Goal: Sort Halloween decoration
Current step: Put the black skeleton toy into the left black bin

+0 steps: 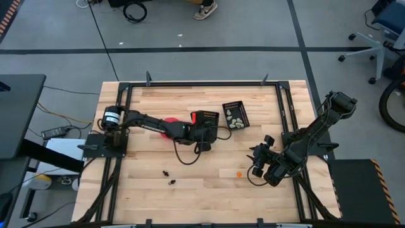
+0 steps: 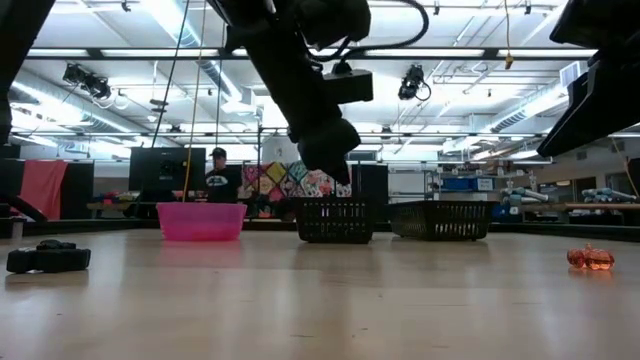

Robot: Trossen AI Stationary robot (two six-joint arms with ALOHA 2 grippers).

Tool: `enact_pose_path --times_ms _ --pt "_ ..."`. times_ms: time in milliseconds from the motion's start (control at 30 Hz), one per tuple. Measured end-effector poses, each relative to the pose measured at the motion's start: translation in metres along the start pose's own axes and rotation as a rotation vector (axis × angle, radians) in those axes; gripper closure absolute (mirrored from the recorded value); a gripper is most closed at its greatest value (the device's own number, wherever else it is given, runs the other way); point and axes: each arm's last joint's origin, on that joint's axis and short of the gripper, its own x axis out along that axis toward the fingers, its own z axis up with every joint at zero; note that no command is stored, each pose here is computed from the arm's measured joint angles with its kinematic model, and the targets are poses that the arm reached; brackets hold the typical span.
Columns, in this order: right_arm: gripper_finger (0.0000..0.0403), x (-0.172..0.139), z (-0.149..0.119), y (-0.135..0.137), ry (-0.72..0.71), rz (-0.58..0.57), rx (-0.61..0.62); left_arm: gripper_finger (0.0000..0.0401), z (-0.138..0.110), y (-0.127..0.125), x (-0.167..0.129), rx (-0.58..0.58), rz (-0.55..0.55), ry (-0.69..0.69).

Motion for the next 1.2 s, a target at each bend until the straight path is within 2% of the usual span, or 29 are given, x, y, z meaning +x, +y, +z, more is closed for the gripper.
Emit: enact_pose_path --times_ms 200,367,533,833,1200 --pt "0.0234 0.0 0.0 -0.001 -0.001 -0.006 -0.005 0.0241 0.017 -0.018 -0.015 0.081 -0.029 -0.177" --pt "0.0234 0.0 0.0 -0.001 -0.002 -0.006 -0.004 0.0245 0.025 -0.037 -0.029 0.16 -0.214 -0.301" --pt "0.0234 0.0 0.0 0.0 -0.003 -0.005 -0.004 0.0245 0.023 -0.054 -0.04 0.214 -0.354 -0.327" --pt "0.0234 0.0 0.0 0.0 -0.008 0.001 0.005 0.0245 0.008 -0.085 -0.064 0.299 -0.451 -0.262" --pt "0.0234 0.0 0.001 0.001 -0.011 0.003 0.008 0.0246 -0.028 -0.112 -0.093 0.425 -0.51 -0.03"
